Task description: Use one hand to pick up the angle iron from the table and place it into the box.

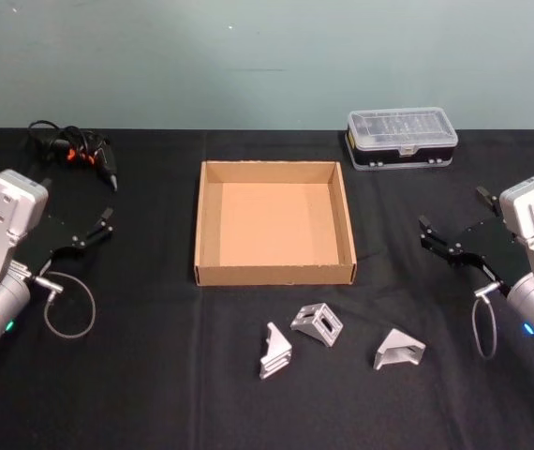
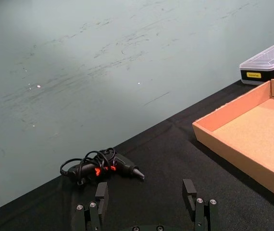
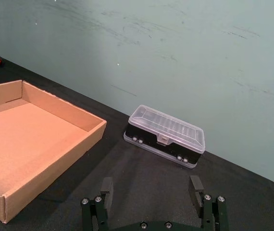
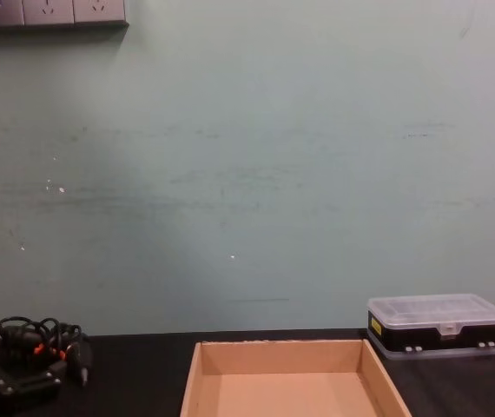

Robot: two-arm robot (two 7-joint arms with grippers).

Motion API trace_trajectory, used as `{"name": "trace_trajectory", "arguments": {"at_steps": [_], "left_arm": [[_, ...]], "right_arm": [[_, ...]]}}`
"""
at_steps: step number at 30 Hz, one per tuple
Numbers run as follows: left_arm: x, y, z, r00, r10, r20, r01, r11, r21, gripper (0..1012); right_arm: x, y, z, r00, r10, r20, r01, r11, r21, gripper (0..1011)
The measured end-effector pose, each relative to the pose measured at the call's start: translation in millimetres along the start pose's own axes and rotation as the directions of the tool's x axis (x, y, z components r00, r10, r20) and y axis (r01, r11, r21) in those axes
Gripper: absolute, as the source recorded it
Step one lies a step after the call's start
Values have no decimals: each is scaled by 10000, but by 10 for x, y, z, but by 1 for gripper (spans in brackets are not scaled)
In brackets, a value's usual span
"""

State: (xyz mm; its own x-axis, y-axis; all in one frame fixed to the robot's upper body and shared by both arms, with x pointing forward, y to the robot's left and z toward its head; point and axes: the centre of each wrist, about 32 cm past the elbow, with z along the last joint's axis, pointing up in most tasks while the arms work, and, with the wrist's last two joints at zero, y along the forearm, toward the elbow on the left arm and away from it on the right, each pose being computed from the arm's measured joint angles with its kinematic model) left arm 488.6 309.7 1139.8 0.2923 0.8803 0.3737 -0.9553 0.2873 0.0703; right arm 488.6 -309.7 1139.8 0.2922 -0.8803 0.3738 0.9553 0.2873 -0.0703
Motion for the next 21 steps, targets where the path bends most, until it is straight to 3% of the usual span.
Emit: {"name": "trace_trajectory", "arguments": {"at_steps": [21], "left_arm": [[0,0,0,10000,-1,1,1,10000,0,1011]], "right_arm": [[0,0,0,10000,0,-1,0,10000,0,1000]]}}
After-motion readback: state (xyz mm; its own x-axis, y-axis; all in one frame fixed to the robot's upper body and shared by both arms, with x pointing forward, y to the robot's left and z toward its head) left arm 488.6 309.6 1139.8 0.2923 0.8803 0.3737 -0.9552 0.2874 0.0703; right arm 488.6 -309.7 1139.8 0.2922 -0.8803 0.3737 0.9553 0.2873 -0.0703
